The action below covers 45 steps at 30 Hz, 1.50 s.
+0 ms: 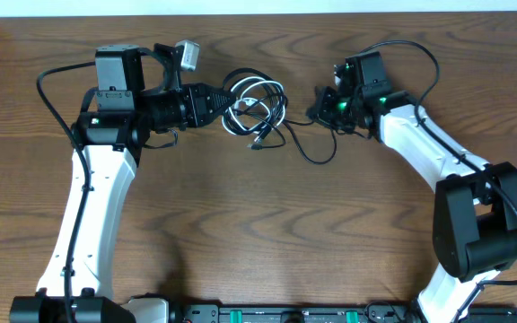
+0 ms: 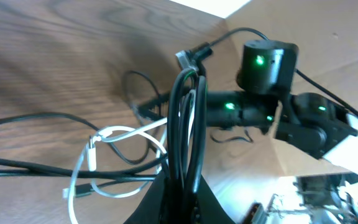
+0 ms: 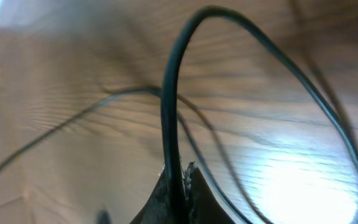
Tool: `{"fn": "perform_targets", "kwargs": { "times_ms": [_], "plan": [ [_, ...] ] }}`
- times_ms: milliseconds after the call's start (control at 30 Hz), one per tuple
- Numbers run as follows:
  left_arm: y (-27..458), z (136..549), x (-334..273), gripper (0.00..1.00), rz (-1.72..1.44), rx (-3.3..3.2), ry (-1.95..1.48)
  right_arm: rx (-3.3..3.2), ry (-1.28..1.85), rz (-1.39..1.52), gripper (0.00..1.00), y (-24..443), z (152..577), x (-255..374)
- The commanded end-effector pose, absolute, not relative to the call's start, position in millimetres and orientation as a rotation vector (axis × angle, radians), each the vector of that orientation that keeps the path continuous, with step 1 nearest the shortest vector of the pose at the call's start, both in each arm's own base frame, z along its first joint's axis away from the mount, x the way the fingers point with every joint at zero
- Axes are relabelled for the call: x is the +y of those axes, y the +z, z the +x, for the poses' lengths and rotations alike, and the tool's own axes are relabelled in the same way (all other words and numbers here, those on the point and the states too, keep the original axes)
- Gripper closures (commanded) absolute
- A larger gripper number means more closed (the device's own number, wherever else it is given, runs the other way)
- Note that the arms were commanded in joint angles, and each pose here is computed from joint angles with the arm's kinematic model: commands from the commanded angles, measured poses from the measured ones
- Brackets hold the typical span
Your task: Untangle cables
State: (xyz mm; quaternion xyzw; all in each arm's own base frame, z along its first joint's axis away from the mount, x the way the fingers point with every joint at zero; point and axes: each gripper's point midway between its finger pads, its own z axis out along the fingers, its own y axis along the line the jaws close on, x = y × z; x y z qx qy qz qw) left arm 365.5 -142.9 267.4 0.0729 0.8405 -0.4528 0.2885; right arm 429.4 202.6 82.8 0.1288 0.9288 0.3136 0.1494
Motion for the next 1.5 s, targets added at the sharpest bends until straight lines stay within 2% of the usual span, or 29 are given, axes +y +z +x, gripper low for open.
{"fn": "perform_targets", "kwargs": {
  "times_ms": [0,100,267,367,833,967,1167,1267,1300,1367,1467],
  "plan": [
    [271.9,375.9,-127.1,0.93,0.144,2.225,-1.114,2.679,0.608,0.460,0.99,63.9,442.1,137.0],
    [272.7,385.6,-110.3,0.93,0.040,2.221,-1.085,2.679,0.523,0.598,0.99,57.6,444.1,92.2],
    [260.9,406.3,-52.0,0.93,-0.428,2.237,-0.976,2.656,0.468,0.814,0.99,52.2,441.2,21.8],
    [257.9,411.0,-23.4,0.93,-0.607,2.206,-0.938,2.648,0.438,0.900,0.99,49.4,434.9,-10.5],
    [256.9,411.2,19.5,0.92,-0.733,2.153,-0.882,2.513,0.360,1.310,0.99,43.7,398.3,-131.2],
    [256.5,411.0,19.3,0.93,-0.734,2.155,-0.882,2.469,0.440,1.357,0.99,46.5,392.5,-147.8],
    [255.0,411.2,21.9,0.93,-0.746,2.155,-0.862,2.476,0.541,1.272,0.99,51.7,397.4,-141.3],
    [253.7,410.2,19.7,0.93,-0.747,2.164,-0.867,2.474,0.734,1.030,0.99,67.2,418.6,-110.6],
    [252.5,409.3,16.5,0.92,-0.745,2.174,-0.871,2.455,0.863,0.828,0.98,81.1,432.1,-84.9],
    [251.1,407.2,8.1,0.93,-0.725,2.194,-0.891,2.421,0.992,0.582,0.89,98.0,443.8,-50.6],
    [256.8,404.2,-15.9,0.93,-0.576,2.218,-0.965,2.380,1.106,0.276,0.71,115.0,451.9,1.2]
  ]
}}
